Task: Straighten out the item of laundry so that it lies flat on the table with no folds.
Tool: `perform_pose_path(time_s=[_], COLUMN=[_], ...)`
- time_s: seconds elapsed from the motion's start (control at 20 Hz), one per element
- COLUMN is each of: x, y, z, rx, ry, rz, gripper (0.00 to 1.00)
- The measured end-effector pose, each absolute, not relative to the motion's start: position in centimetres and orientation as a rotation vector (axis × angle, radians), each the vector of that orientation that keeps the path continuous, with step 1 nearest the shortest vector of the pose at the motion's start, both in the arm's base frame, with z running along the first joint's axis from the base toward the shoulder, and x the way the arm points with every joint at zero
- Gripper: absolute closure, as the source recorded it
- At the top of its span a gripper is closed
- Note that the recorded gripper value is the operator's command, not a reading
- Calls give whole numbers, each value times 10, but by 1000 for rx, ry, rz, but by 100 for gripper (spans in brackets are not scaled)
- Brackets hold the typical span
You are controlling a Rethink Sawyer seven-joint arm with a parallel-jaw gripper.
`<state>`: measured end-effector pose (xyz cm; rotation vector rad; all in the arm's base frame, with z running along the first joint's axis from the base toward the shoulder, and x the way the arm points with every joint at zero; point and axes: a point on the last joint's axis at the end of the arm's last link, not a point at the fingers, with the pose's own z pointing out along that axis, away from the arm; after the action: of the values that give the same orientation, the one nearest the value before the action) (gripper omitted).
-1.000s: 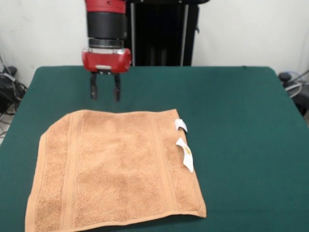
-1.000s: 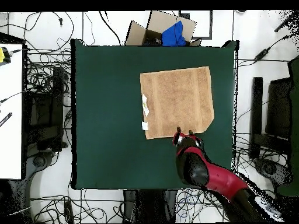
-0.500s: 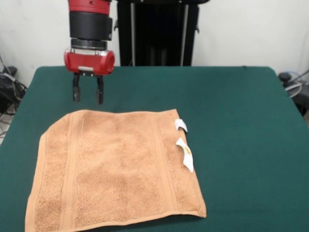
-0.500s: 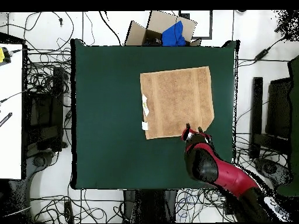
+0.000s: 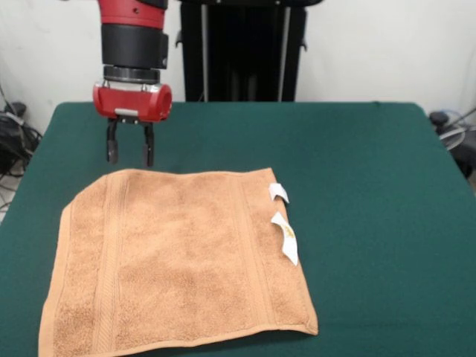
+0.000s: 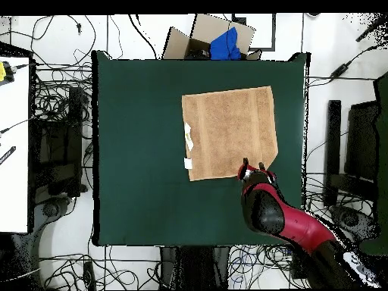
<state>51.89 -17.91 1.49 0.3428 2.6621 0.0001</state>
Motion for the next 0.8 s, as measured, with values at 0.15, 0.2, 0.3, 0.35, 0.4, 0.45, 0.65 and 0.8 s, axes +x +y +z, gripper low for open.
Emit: perform_pose_path(time_s=[0.15,0.2,0.3,0.35,0.4,0.45,0.65,0.8], x=[518,518,516,516,516,516,519,523], y=[-178,-178,-180,-181,-182,-185,-195,-202], z=[14,14,14,14,14,14,11,6], rx=[335,331,318,315,312,304,295,286], ry=[2663,2663,2662,2661,2661,2657,2644,2637], rz=[2,2,0,-1,-2,-7,-23,-29], gripper=[0,0,0,0,0,0,0,0])
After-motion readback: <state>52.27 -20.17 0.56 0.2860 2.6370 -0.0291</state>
